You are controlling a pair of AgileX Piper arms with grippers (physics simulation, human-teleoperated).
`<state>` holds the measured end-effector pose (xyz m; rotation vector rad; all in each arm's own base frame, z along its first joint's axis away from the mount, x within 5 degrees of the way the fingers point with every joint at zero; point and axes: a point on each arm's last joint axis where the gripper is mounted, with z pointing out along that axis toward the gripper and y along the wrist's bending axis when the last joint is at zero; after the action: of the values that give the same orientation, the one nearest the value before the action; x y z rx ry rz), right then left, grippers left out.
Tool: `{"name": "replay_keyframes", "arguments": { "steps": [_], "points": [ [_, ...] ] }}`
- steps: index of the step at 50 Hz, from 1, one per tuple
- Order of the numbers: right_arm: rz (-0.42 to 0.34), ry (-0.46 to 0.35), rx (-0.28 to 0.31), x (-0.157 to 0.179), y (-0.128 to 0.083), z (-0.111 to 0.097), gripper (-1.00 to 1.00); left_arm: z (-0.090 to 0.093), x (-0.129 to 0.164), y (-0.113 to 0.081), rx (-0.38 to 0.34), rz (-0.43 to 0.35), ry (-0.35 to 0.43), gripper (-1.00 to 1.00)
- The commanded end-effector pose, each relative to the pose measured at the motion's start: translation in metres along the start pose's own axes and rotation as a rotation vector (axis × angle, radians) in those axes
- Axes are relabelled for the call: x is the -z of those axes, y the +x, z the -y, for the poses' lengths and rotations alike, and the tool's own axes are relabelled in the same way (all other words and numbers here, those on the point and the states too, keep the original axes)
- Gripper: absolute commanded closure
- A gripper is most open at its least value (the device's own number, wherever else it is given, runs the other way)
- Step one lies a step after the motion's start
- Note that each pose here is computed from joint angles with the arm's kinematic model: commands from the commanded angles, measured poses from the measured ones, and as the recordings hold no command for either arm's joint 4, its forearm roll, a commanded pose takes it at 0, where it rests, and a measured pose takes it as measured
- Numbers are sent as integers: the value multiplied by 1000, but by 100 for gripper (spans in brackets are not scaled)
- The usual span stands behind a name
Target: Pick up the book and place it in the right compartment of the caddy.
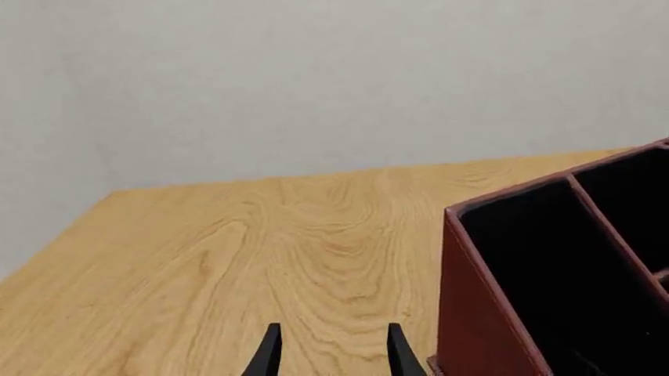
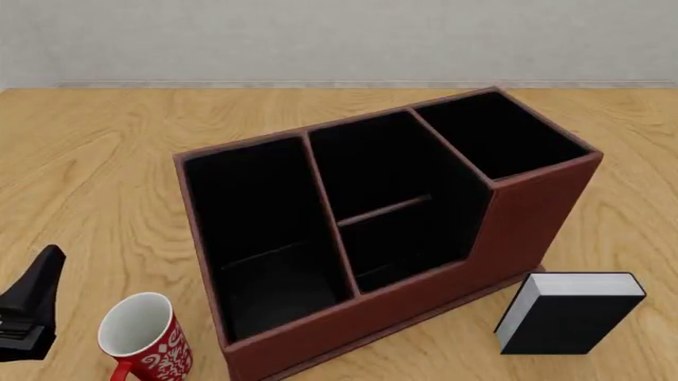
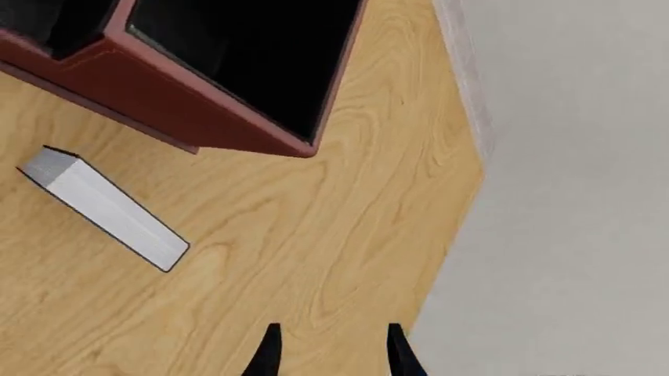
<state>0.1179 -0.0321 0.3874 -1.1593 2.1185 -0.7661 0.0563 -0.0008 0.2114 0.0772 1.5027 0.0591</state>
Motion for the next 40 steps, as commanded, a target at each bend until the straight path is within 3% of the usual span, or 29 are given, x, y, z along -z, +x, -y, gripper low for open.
{"name": "replay_keyframes", "arguments": {
  "steps": [1,10,15,18,40],
  "points": [
    [-74,-109,29,-10,8,2,-100,1,0,0,-4,-2,12,-100],
    [-103,-202,37,-41,14,-10,-100,2,0,1,-11,-6,26,-100],
    [-109,-215,39,-52,16,-12,-100,2,0,0,-13,-5,36,-100],
    [-115,-267,41,-59,16,-19,-100,2,0,1,-16,-7,37,-100],
    [-95,-330,28,-65,8,-30,-100,3,0,2,-24,-20,51,-100]
  ]
}}
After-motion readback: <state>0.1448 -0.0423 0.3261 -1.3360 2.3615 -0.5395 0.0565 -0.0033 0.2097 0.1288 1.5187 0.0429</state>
